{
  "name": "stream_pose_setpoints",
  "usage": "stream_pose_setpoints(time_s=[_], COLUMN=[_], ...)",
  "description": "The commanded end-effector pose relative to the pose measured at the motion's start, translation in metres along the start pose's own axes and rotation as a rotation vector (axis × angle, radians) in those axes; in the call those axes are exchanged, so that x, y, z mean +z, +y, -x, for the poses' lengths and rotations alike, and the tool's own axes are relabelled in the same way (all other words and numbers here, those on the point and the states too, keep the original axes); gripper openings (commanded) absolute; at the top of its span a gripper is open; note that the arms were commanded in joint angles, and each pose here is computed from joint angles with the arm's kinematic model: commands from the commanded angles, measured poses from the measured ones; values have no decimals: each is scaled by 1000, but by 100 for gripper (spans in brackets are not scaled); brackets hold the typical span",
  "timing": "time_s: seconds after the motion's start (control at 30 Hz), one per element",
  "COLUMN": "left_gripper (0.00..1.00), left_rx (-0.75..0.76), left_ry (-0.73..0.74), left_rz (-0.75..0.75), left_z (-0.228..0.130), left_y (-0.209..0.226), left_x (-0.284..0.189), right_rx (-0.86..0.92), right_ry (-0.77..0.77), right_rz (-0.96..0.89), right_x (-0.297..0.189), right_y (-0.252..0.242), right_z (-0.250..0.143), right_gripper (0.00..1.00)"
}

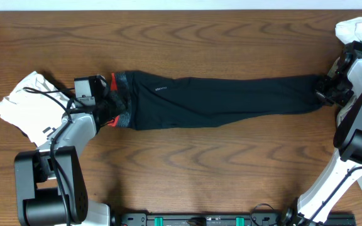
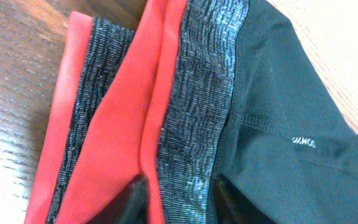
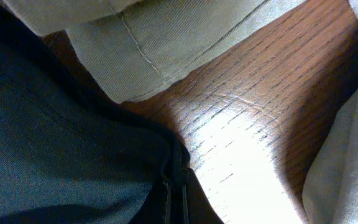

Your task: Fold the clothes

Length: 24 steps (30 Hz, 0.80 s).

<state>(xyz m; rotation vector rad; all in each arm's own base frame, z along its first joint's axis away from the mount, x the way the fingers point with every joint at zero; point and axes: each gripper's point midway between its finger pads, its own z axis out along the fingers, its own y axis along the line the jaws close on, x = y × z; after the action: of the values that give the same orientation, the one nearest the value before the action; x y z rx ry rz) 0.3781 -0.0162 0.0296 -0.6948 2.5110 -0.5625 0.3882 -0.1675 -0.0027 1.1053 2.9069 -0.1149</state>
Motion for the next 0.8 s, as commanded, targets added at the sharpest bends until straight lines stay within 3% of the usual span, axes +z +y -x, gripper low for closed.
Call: stream_pose_setpoints(time_s=[0.0, 0.47, 0.6, 0.77], left_gripper=[29, 25, 6, 6], left_rx=[-17, -53, -54, -56], left_ry=[13, 107, 110, 128], left_rz=[-16, 42, 44, 11], left_z=[0, -24, -25, -27], left_y=[-4, 10, 10, 4], left_x=[2, 0, 0, 0], right_rx=[-20, -20, -20, -20], right_ry=[58, 62, 62, 62], right_rz=[-50, -51, -51, -51], right_x=[20, 20, 20, 20], right_y=[-7, -7, -7, -7], right_z=[-15, -16, -16, -16], right_gripper=[1, 1, 1, 1])
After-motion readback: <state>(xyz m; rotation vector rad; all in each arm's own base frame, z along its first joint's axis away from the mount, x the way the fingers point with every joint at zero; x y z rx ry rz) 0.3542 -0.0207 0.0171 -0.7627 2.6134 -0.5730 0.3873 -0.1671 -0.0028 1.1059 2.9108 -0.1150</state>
